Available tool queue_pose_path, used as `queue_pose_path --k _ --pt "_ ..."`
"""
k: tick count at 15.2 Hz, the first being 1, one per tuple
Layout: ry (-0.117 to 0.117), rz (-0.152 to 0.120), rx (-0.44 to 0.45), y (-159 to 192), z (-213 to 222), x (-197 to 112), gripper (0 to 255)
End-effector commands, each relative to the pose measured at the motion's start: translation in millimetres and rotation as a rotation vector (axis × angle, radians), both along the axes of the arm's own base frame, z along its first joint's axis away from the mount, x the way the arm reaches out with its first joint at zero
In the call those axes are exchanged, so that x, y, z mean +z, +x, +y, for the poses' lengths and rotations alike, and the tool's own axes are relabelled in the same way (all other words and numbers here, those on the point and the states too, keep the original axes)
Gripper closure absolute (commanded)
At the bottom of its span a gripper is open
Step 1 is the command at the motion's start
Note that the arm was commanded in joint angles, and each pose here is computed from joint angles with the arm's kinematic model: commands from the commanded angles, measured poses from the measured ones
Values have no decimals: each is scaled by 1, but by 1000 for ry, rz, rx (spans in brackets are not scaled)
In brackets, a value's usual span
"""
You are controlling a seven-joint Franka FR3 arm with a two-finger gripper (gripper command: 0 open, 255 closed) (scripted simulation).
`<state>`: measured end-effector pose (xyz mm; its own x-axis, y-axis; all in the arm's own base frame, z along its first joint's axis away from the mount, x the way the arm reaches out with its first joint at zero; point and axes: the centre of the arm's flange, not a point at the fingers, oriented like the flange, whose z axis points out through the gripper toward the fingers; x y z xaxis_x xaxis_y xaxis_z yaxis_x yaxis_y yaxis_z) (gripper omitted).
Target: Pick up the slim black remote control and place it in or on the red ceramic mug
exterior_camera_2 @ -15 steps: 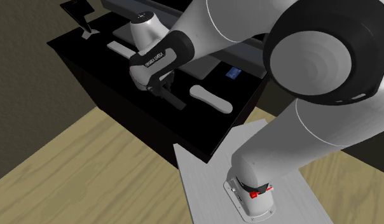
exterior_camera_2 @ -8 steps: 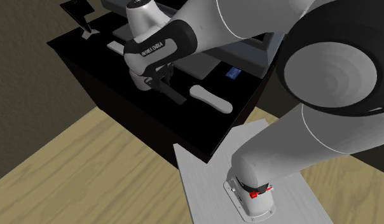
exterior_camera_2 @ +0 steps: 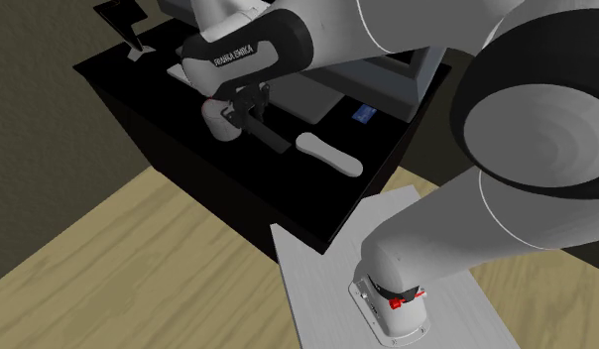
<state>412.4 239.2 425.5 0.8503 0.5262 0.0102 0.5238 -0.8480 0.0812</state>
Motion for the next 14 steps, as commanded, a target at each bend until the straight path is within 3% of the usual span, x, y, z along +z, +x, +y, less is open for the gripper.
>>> queue_pose_path --k 1,11,14 --pt "0 0 0 -1 0 11 255" --pt "0 0 0 -1 0 62 255" --pt "0 0 0 33 20 60 255"
